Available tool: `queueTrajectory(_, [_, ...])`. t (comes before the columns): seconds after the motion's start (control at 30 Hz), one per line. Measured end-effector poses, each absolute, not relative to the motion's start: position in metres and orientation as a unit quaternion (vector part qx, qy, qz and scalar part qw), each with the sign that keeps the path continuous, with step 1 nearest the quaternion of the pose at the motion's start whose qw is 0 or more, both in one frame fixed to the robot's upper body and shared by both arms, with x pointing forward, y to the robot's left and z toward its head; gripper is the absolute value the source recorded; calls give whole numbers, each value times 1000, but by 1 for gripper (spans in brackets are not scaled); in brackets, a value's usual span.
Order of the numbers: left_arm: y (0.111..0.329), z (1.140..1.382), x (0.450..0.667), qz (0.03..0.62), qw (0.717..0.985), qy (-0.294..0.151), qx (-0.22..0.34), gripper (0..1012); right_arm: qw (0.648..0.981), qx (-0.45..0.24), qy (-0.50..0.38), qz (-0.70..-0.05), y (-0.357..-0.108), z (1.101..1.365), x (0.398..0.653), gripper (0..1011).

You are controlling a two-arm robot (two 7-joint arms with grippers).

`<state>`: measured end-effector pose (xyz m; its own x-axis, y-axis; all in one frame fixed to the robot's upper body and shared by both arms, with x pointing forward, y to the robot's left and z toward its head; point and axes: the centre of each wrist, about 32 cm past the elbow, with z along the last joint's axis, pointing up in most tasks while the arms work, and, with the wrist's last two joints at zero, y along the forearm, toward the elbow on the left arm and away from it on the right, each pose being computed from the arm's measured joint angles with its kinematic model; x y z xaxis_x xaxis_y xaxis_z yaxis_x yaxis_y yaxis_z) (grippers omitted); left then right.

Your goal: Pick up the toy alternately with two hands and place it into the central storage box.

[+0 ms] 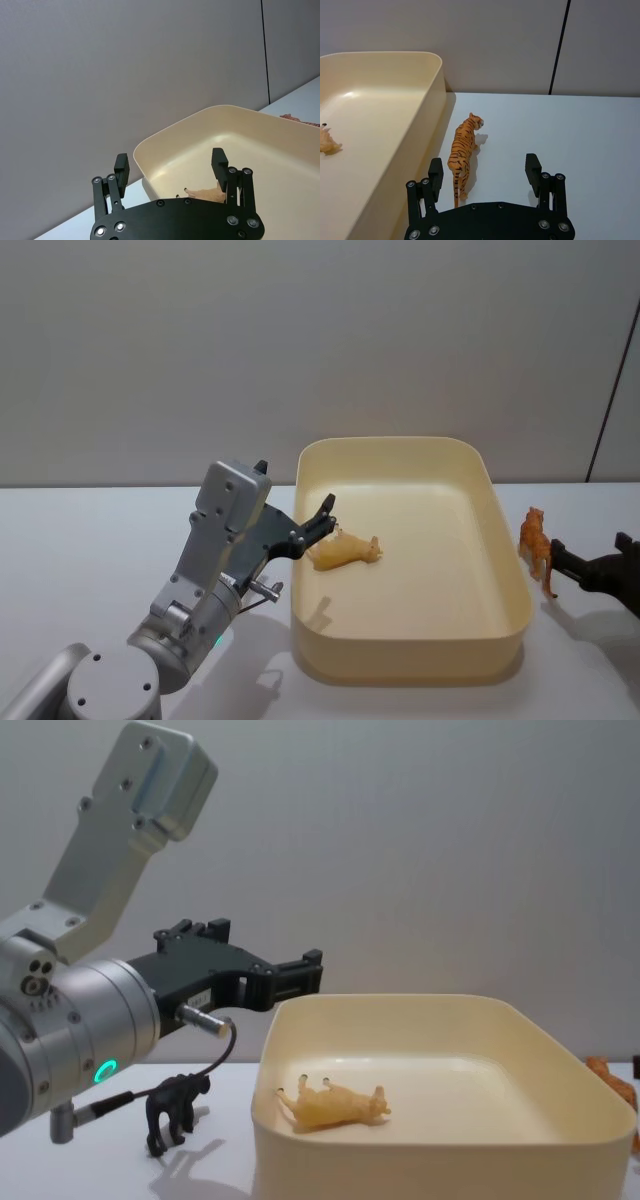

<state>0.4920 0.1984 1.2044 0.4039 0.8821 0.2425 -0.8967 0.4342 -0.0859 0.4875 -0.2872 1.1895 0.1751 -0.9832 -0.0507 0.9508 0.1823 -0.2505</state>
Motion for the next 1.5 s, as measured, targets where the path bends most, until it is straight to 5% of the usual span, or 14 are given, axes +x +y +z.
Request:
queueTrajectory(0.73, [198,1204,492,531,837,-126,29,1001,772,-116,88,-618,-261,1169,524,998])
queueTrajectory(1.5, [198,1204,492,531,837,-126,29,1001,777,-134,79,-611,-249,1161,540,344])
